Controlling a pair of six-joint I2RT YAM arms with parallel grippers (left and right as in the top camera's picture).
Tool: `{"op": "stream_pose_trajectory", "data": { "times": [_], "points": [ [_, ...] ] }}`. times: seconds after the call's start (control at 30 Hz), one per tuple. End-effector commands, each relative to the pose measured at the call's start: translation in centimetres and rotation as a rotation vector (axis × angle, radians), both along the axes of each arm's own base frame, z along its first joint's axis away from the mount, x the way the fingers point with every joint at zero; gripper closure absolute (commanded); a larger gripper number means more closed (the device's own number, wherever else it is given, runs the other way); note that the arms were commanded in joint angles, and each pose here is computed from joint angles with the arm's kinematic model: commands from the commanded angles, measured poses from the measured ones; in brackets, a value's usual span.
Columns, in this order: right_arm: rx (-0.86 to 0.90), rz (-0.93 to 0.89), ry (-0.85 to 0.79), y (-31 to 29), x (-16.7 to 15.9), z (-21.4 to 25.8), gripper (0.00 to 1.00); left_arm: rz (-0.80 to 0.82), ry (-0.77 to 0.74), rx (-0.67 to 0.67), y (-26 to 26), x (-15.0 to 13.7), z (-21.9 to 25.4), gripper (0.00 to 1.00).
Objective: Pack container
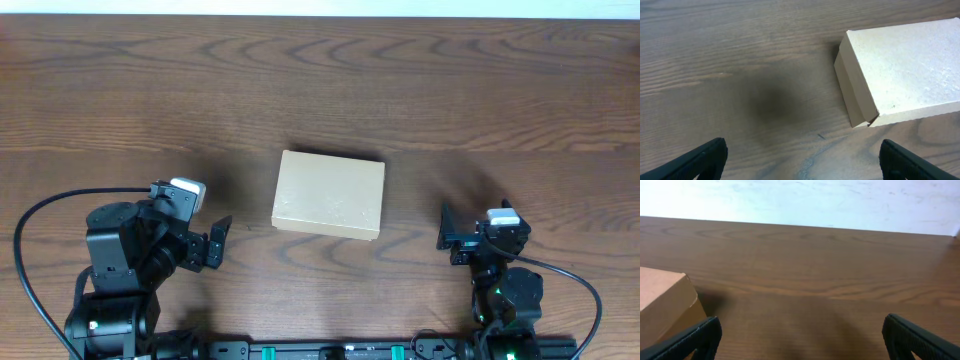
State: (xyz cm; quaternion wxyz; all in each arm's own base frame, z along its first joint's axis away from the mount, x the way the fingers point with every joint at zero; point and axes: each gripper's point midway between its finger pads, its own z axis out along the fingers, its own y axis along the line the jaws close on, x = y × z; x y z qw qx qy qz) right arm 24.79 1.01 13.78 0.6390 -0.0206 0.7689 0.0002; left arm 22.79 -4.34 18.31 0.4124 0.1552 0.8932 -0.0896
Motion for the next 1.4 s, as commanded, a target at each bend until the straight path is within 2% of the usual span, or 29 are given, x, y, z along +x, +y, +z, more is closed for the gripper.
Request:
{"op": "stream_pose_trajectory", "data": {
  "times": [0.0, 0.87, 1.07, 1.2, 1.37],
  "points": [
    [0.023, -0.022, -0.004, -0.4, 0.0, -0.1, 0.01, -0.017, -0.007, 0.006, -0.1, 0.0, 0.1, 0.04],
    [0.023, -0.022, -0.004, -0.4, 0.0, -0.1, 0.01, -0.012, -0.020, 0.020, 0.0, -0.2, 0.3, 0.05],
    [0.023, -0.023, -0.004, -0.4, 0.0, -0.1, 0.01, -0.028, 0.055, -0.006, -0.7, -5.1, -0.8, 0.05],
    [0.023, -0.022, -0.004, -0.4, 0.0, -0.1, 0.01, -0.056, -0.070, -0.020, -1.3, -6.4, 0.5, 0.05],
    [0.023, -0.023, -0.004, -0.4, 0.0, -0.1, 0.01, -0.008, -0.275, 0.032, -0.3, -5.0, 1.2, 0.05]
  ]
}}
